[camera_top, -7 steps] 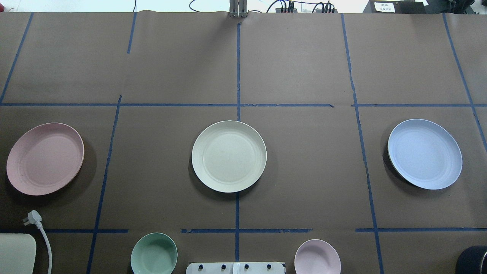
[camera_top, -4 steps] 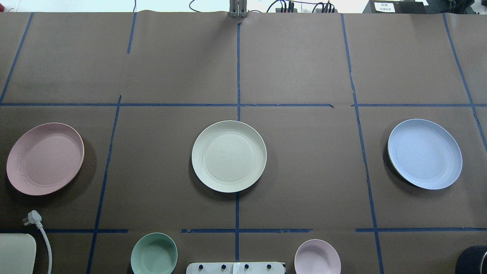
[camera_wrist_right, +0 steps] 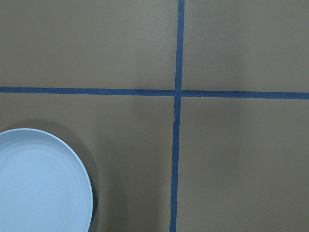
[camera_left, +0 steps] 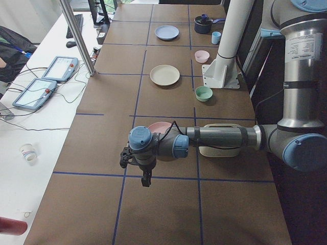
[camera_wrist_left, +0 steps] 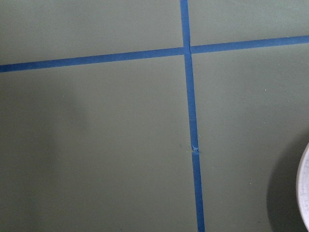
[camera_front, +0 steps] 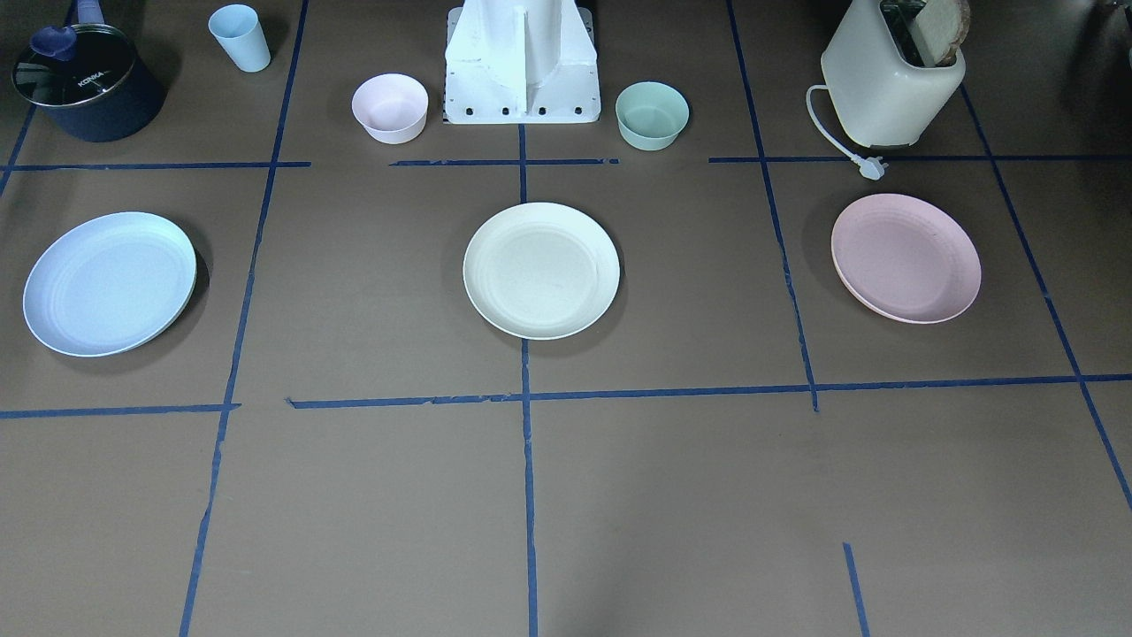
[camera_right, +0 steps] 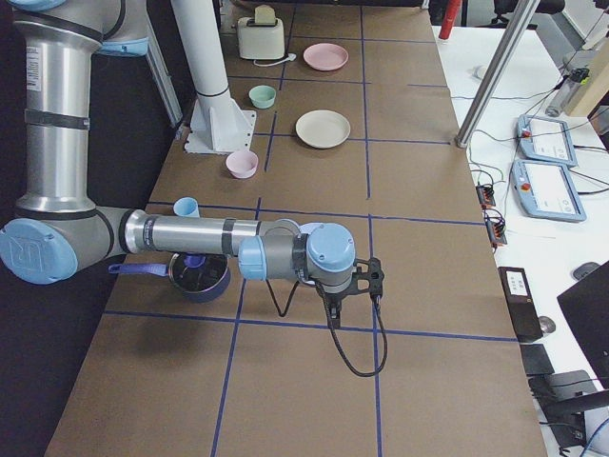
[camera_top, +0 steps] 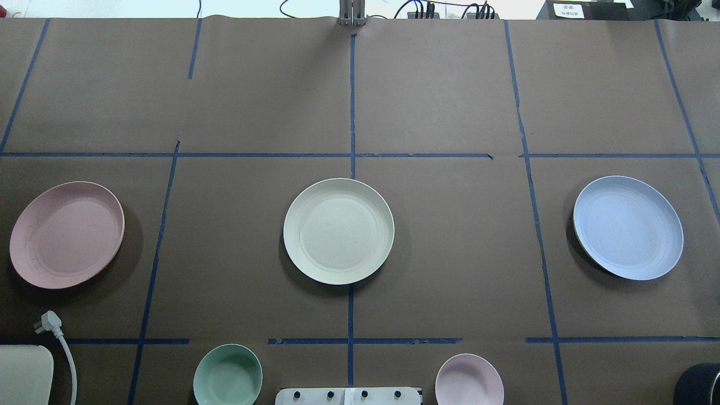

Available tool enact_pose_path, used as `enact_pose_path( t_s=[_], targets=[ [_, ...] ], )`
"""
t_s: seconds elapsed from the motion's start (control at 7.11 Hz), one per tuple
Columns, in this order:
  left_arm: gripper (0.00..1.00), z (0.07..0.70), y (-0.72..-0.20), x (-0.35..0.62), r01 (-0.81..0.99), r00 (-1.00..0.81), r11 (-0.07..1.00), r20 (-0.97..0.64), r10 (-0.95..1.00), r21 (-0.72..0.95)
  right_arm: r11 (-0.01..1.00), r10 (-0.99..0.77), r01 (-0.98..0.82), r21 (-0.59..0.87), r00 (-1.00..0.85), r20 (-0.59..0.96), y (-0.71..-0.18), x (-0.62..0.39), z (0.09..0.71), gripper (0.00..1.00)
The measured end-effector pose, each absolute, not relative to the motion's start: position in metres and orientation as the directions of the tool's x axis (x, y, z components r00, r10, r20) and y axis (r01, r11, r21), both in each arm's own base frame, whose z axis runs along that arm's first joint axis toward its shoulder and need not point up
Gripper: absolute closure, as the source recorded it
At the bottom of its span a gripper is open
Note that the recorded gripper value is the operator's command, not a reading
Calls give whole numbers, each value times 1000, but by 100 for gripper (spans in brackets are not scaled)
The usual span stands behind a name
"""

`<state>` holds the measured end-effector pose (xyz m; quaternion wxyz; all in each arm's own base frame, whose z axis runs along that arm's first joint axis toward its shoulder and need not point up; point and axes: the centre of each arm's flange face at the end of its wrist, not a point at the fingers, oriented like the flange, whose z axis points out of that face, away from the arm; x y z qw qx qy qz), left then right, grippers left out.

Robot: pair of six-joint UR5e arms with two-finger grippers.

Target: Stack three plates with pink and blue

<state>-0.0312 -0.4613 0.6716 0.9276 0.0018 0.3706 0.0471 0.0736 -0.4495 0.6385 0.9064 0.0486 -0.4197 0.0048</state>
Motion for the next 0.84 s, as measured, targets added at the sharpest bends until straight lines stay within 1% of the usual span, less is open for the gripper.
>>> enact_pose_path(
  t_s=[0.42, 0.84],
  targets=[
    [0, 664, -454, -7, 9, 681, 999, -732, 22, 37, 995, -32, -53, 87, 648, 761, -451, 74, 636, 0],
    [0, 659, -436, 76, 82, 607, 997, -793, -49, 2, 995, -32, -54, 88, 649, 760, -451, 74, 635, 0]
  ],
)
